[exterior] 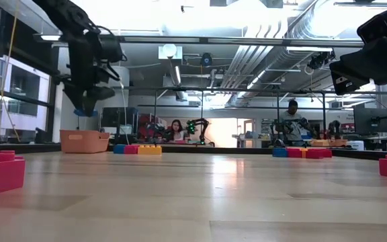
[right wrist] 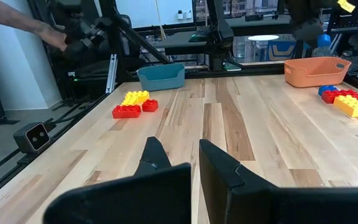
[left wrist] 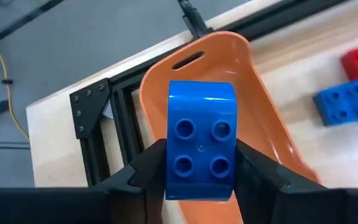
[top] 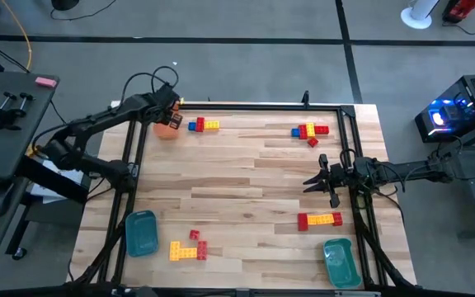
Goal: Sort blocks
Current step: Put the blue game piece into the orange bin
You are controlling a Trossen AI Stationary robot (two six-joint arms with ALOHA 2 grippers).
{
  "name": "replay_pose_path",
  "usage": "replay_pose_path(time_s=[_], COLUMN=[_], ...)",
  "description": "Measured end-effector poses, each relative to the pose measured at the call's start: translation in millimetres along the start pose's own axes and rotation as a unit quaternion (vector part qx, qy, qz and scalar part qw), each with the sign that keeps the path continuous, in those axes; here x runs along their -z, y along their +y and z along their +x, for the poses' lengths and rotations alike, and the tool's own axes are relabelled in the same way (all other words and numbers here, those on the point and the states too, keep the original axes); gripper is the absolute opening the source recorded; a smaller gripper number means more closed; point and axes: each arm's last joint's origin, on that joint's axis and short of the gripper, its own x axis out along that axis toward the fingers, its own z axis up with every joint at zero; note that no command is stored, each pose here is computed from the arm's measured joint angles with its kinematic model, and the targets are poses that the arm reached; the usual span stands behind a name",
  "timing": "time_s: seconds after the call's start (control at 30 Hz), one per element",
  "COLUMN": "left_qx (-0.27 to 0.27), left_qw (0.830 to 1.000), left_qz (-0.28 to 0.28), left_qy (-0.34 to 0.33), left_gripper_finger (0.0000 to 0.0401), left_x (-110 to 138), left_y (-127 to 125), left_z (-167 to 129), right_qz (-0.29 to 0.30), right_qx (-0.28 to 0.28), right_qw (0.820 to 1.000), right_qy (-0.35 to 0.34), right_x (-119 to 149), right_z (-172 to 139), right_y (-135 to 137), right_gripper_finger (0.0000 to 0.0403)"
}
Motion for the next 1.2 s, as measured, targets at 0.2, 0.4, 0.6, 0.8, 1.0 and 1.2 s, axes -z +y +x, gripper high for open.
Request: replay_pose_path(time_s=[0.2,0.4,0.6,0.8,1.0,1.2], left_qx=[0.005,0.088,0.202,0.169,0.119,0.147], left_qw=[1.000,0.995,0.977,0.927,0.815,0.786], left_qz=[-0.030,-0.053,0.006,0.326,0.567,0.592], left_qy=[-0.002,0.009,-0.071,-0.081,0.023,0.100], left_gripper_finger=[0.0201,0.0239,0.0242,0.0241,0.0241,0.0241], left_x=[-3,-11,-49,-83,-94,-84], left_y=[3,5,-13,-62,-101,-117], left_z=[3,2,-32,-46,-11,34], right_qz=[0.000,0.000,0.000,0.000,0.000,0.000], right_qx=[0.000,0.000,0.000,0.000,0.000,0.000], right_qw=[1.000,1.000,1.000,1.000,1.000,1.000], right_qy=[0.000,0.000,0.000,0.000,0.000,0.000], right_x=[0,0,0,0,0,0], right_z=[0,0,0,0,0,0], right_y=[0,0,0,0,0,0], right_gripper_finger=[0.0000,0.0000,0.0000,0.0000,0.0000,0.0000])
